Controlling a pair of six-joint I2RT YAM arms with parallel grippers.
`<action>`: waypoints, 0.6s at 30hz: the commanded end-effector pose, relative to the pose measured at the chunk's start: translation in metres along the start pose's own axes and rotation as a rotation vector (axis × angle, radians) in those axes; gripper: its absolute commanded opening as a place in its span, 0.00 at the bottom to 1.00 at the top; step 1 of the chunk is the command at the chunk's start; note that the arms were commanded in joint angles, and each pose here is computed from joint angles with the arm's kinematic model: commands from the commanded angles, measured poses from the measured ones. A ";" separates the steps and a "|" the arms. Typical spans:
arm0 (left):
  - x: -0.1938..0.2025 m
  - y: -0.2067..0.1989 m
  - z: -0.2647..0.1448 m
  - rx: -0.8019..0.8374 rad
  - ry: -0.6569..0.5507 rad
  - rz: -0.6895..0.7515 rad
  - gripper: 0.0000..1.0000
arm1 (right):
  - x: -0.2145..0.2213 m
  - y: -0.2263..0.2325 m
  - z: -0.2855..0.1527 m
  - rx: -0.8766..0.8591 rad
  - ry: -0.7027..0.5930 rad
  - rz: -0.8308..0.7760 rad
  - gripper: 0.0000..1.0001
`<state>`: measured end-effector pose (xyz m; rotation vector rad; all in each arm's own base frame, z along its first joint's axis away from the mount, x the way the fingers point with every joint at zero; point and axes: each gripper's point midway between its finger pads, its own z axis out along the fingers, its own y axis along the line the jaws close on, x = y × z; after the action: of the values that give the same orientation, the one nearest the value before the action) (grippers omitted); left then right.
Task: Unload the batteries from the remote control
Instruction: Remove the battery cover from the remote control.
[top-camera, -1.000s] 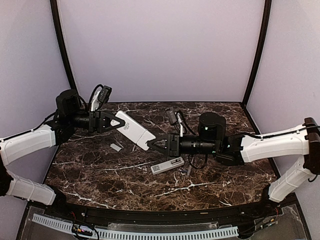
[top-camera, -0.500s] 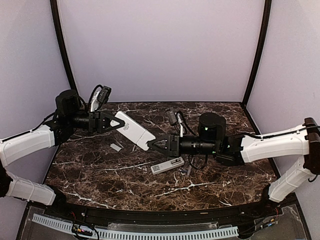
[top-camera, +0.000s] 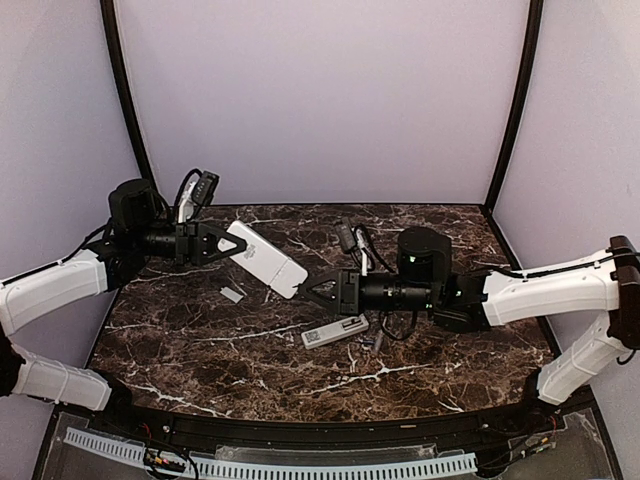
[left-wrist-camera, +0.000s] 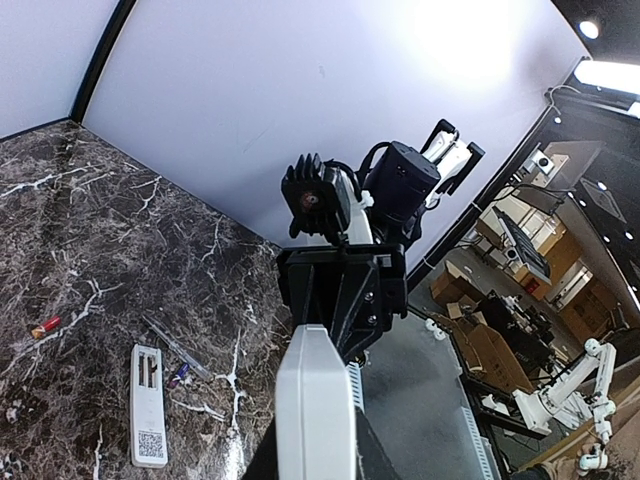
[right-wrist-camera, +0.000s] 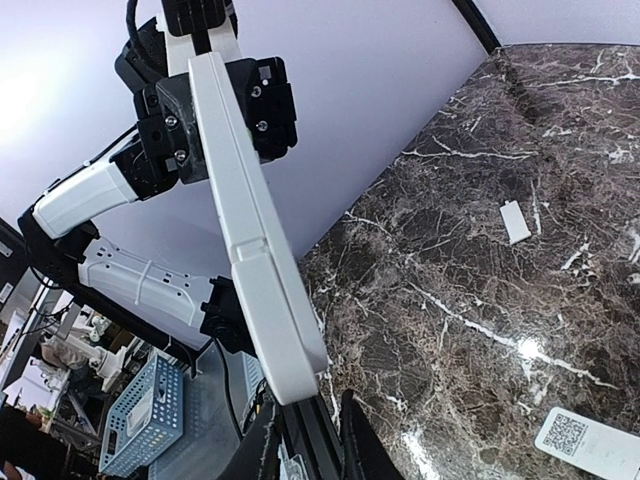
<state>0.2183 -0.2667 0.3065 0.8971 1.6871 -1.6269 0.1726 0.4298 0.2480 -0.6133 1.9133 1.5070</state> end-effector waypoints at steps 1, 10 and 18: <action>-0.015 -0.026 -0.005 0.044 -0.013 0.094 0.00 | 0.002 -0.015 -0.005 0.059 -0.006 0.021 0.19; -0.015 -0.026 -0.004 0.055 -0.010 0.087 0.00 | -0.004 -0.010 0.000 0.028 -0.012 0.002 0.21; -0.015 -0.027 -0.004 0.060 -0.009 0.087 0.00 | -0.013 -0.002 0.005 -0.014 -0.027 -0.013 0.24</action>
<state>0.2180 -0.2655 0.3084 0.8987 1.6794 -1.6214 0.1742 0.4294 0.2460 -0.6185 1.9147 1.5098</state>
